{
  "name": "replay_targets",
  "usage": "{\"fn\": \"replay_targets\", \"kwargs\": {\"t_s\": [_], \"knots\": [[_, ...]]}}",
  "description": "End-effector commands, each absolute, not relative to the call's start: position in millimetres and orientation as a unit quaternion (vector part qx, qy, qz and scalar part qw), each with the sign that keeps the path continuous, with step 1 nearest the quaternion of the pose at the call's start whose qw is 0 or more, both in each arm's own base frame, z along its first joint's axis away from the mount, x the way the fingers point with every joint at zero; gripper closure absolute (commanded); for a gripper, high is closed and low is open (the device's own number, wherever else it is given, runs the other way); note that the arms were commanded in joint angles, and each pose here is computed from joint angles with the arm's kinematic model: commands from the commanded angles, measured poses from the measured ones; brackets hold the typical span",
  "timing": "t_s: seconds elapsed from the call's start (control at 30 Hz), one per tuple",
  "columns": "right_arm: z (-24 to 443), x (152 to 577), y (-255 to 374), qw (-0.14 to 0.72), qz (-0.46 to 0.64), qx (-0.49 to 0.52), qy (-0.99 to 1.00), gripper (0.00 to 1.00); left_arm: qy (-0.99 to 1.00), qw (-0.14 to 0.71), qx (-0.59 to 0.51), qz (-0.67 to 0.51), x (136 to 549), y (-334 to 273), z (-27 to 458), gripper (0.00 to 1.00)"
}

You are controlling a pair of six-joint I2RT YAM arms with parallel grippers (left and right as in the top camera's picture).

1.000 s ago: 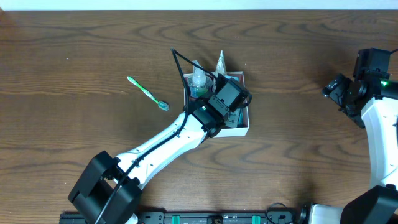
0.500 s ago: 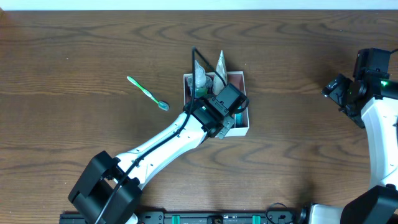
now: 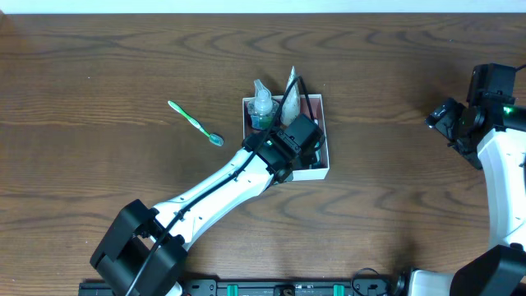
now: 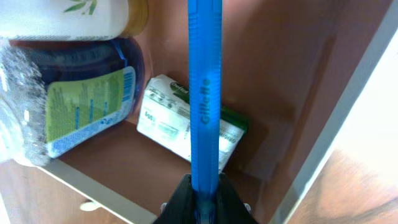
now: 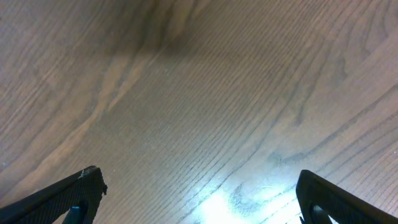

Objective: Pack container
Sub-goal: 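Move the left gripper to the green toothbrush and grasp it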

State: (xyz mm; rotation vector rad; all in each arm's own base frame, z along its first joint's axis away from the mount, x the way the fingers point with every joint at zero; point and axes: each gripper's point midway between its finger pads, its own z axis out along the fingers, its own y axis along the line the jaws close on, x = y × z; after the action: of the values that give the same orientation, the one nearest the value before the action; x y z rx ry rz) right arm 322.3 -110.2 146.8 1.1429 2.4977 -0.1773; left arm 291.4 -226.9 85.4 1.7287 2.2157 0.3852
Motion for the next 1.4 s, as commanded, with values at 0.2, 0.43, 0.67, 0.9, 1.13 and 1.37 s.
{"fn": "replay_targets", "kwargs": {"t_s": [0.2, 0.43, 0.67, 0.9, 1.13, 1.37], "knots": [[145.6, 321.6, -112.8, 0.191, -0.066, 0.409, 0.89, 0.01, 0.751, 0.165, 0.619, 0.16, 302.2, -227.6, 93.9, 0.05], [145.6, 321.6, -112.8, 0.191, -0.066, 0.409, 0.89, 0.01, 0.757, 0.255, 0.564, 0.209, 330.1, -226.2, 138.2, 0.02], [145.6, 321.6, -112.8, 0.191, -0.066, 0.409, 0.89, 0.01, 0.754, 0.353, 0.515, 0.204, 341.8, -223.9, 199.9, 0.02], [145.6, 321.6, -112.8, 0.191, -0.066, 0.409, 0.89, 0.01, 0.798, 0.435, 0.383, 0.164, 346.8, -195.8, 253.7, 0.02], [145.6, 321.6, -112.8, 0.191, -0.066, 0.409, 0.89, 0.01, 0.875, 0.477, 0.024, 0.078, 382.6, -94.4, 272.9, 0.02], [145.6, 321.6, -112.8, 0.191, -0.066, 0.409, 0.89, 0.01, 0.906, 0.419, -0.052, -0.017, 389.4, -77.1, 239.9, 0.02]]}}
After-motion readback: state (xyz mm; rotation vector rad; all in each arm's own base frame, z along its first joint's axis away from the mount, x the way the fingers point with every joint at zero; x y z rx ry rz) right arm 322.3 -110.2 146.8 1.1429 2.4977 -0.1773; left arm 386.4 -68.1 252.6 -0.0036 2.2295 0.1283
